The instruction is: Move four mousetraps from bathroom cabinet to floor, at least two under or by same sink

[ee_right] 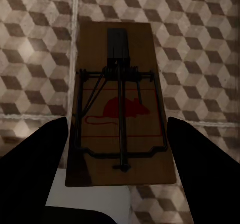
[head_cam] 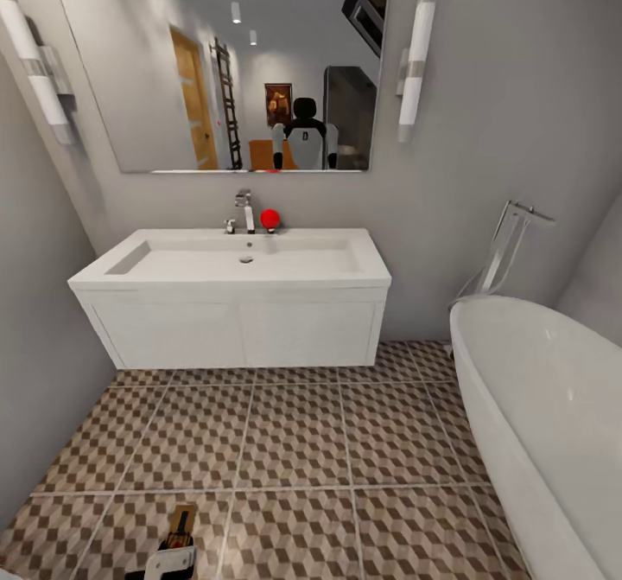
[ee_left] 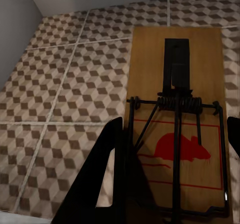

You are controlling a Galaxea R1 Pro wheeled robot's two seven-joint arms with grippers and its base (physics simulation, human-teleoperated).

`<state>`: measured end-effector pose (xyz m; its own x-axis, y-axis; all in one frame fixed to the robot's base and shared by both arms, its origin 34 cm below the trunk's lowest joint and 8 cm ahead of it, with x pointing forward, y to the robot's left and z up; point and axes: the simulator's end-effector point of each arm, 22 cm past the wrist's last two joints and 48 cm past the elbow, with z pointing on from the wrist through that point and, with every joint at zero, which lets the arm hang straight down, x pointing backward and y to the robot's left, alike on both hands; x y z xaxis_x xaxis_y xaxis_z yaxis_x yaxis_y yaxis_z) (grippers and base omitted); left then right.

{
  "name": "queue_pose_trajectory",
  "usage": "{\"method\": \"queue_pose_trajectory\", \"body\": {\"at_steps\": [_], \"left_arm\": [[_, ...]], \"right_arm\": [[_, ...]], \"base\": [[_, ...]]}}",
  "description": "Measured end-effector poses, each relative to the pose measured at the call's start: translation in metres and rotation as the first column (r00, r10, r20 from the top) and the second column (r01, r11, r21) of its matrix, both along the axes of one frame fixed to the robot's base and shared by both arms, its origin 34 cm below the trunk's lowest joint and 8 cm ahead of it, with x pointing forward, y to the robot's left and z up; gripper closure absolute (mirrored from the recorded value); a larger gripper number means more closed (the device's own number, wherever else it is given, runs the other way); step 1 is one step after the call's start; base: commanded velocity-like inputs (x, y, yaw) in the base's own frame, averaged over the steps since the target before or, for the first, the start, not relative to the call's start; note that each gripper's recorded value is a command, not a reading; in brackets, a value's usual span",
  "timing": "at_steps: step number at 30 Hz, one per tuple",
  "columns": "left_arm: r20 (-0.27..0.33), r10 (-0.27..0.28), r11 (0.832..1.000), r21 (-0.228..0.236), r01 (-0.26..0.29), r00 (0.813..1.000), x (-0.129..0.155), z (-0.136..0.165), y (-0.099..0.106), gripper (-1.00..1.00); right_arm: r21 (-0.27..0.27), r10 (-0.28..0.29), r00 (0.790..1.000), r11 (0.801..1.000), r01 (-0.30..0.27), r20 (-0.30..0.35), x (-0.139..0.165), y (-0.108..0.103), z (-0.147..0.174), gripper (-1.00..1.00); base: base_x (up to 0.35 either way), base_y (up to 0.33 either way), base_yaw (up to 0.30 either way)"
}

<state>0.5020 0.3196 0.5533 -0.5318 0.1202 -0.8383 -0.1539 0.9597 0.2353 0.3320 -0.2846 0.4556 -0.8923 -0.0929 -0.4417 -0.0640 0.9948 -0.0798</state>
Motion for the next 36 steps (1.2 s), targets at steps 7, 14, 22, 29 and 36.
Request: {"method": "queue_pose_trajectory", "body": {"at_steps": [7,14,22,29,36], "left_arm": [[0.000,0.001,1.000,0.000,-0.001,1.000,0.000,0.000,0.000,1.00],[0.000,0.000,1.000,0.001,0.000,1.000,0.000,0.000,0.000,1.00],[-0.001,0.000,1.000,0.001,0.000,1.000,0.000,0.000,0.001,1.00],[-0.001,0.000,1.000,0.000,0.000,1.000,0.000,0.000,0.000,1.00],[-0.001,0.000,1.000,0.001,0.000,1.000,0.000,0.000,0.000,1.00]], "right_arm": [[0.000,0.000,1.000,1.000,0.000,0.000,0.000,0.000,0.000,1.00],[0.000,0.001,1.000,1.000,-0.001,0.000,0.000,0.000,0.000,1.00],[0.011,0.003,1.000,1.000,-0.003,-0.001,0.000,0.007,0.000,1.00],[0.022,0.001,1.000,1.000,-0.001,0.001,0.001,0.015,-0.001,1.00],[0.023,0.001,1.000,1.000,-0.002,0.003,0.001,0.016,0.000,1.00]], "base": [[0.309,-0.147,0.000],[0.308,-0.039,0.000],[0.224,-0.001,0.000],[0.022,0.000,0.000],[0.001,0.000,0.000]]}}
